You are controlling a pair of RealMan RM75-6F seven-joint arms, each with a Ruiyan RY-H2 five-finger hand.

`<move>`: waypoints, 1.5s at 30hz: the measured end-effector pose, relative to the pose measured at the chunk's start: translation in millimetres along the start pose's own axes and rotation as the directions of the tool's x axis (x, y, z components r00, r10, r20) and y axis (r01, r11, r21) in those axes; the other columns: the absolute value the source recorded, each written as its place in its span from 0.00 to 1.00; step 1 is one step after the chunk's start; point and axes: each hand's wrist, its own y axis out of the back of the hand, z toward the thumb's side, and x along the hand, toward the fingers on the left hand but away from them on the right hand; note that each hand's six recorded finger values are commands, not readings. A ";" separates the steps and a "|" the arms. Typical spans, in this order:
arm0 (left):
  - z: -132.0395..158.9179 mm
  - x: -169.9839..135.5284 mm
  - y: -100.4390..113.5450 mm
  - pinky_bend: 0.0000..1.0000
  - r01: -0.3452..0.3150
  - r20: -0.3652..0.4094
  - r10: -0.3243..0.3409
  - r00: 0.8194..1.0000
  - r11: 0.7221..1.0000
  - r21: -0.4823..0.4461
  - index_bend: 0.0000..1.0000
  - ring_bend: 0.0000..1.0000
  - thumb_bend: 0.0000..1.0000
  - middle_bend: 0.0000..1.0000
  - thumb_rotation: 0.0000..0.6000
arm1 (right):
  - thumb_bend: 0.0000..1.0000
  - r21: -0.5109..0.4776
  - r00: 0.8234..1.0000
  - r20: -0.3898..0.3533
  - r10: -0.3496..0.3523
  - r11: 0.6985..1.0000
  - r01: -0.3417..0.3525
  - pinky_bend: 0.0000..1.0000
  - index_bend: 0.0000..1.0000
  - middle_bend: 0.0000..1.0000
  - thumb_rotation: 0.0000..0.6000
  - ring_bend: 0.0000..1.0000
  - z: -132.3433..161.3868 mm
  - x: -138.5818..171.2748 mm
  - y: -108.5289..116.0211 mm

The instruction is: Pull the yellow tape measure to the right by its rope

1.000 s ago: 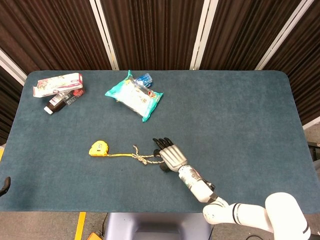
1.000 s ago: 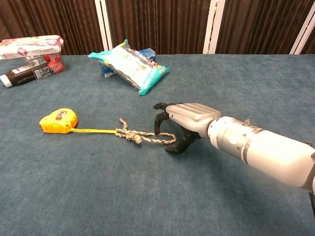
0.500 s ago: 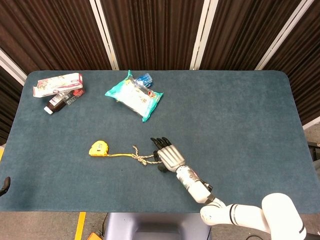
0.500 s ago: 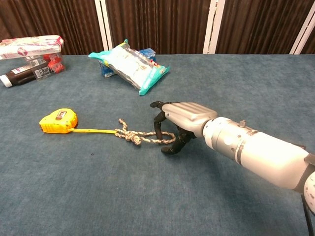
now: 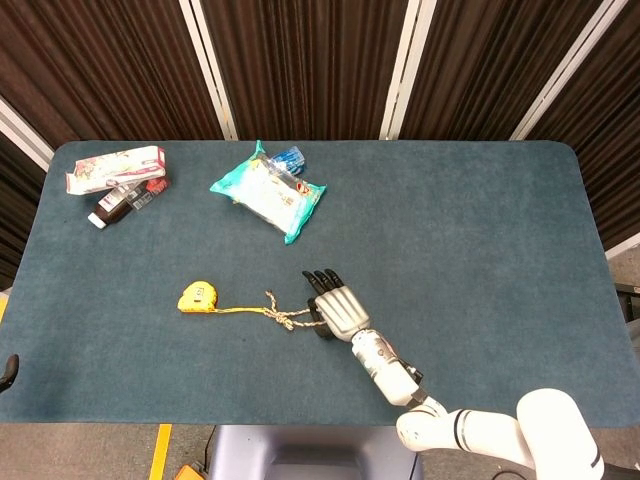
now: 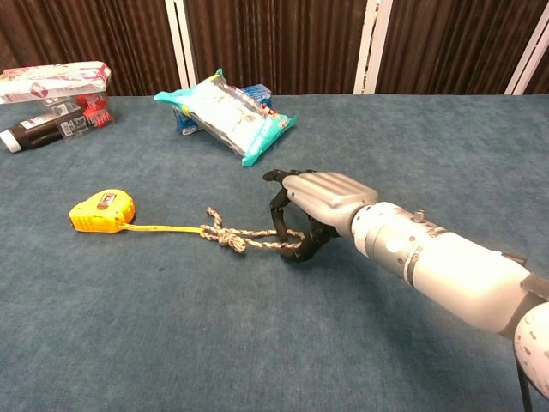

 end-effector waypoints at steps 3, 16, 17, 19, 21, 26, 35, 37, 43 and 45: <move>0.2 0.1 -0.2 0.22 0.002 0.000 -0.002 1.000 1.000 0.001 0.09 0.00 0.41 0.00 1.00 | 0.41 -0.007 1.000 -0.002 0.006 1.000 -0.006 0.00 0.58 0.12 1.00 0.08 -0.6 -0.1 -0.3; 0.3 -0.5 1.0 0.22 -0.004 0.002 0.004 1.000 1.000 0.000 0.10 0.00 0.41 0.00 1.00 | 0.51 -0.001 1.000 -0.001 0.027 1.000 -0.027 0.00 0.74 0.15 1.00 0.11 2.8 -2.0 -4.9; 0.2 -0.4 1.2 0.22 -0.003 0.001 0.003 1.000 1.000 -0.001 0.10 0.00 0.41 0.00 1.00 | 0.52 -0.004 1.000 0.000 0.020 1.000 -0.020 0.00 0.76 0.15 1.00 0.11 3.7 -2.3 -4.4; 0.6 -0.6 1.7 0.22 -0.005 0.003 0.005 1.000 1.000 -0.002 0.10 0.00 0.41 0.00 1.00 | 0.53 -0.012 1.000 0.001 0.010 1.000 -0.010 0.00 0.79 0.16 1.00 0.12 4.9 -2.7 -4.2; 0.7 -1.8 2.3 0.22 -0.008 0.006 0.008 1.000 1.000 -0.003 0.10 0.00 0.41 0.00 1.00 | 0.54 -0.012 1.000 0.002 0.012 1.000 -0.012 0.00 0.80 0.16 1.00 0.12 4.4 -2.7 -4.5; 0.4 -2.3 1.8 0.22 -0.004 0.009 0.004 1.000 1.000 -0.005 0.10 0.00 0.41 0.00 1.00 | 0.54 -0.001 1.000 0.011 0.013 1.000 -0.013 0.00 0.80 0.16 1.00 0.12 -0.1 -1.8 -2.8; 0.4 -3.8 4.4 0.23 -0.012 0.008 0.012 1.000 1.000 -0.008 0.11 0.00 0.41 0.00 1.00 | 0.54 0.026 0.998 0.051 -0.025 0.999 0.024 0.00 0.80 0.16 1.00 0.12 -25.9 3.0 19.2; 0.4 -3.9 4.2 0.23 -0.011 0.008 0.011 1.000 1.000 -0.007 0.11 0.00 0.41 0.00 1.00 | 0.54 0.036 0.997 0.068 -0.032 0.999 0.029 0.00 0.80 0.16 1.00 0.12 -35.5 4.9 24.7; 1.1 -1.1 3.0 0.23 -0.013 0.006 0.013 1.000 1.000 -0.001 0.11 0.00 0.41 0.00 1.00 | 0.54 0.061 0.993 0.110 -0.048 0.997 0.041 0.00 0.80 0.16 1.00 0.12 -60.4 10.9 37.7; 0.4 -2.5 2.5 0.23 -0.013 0.004 0.013 1.000 1.000 0.000 0.11 0.00 0.41 0.00 1.00 | 0.54 0.072 0.991 0.123 -0.058 0.996 0.049 0.00 0.80 0.16 1.00 0.12 -68.0 13.1 42.7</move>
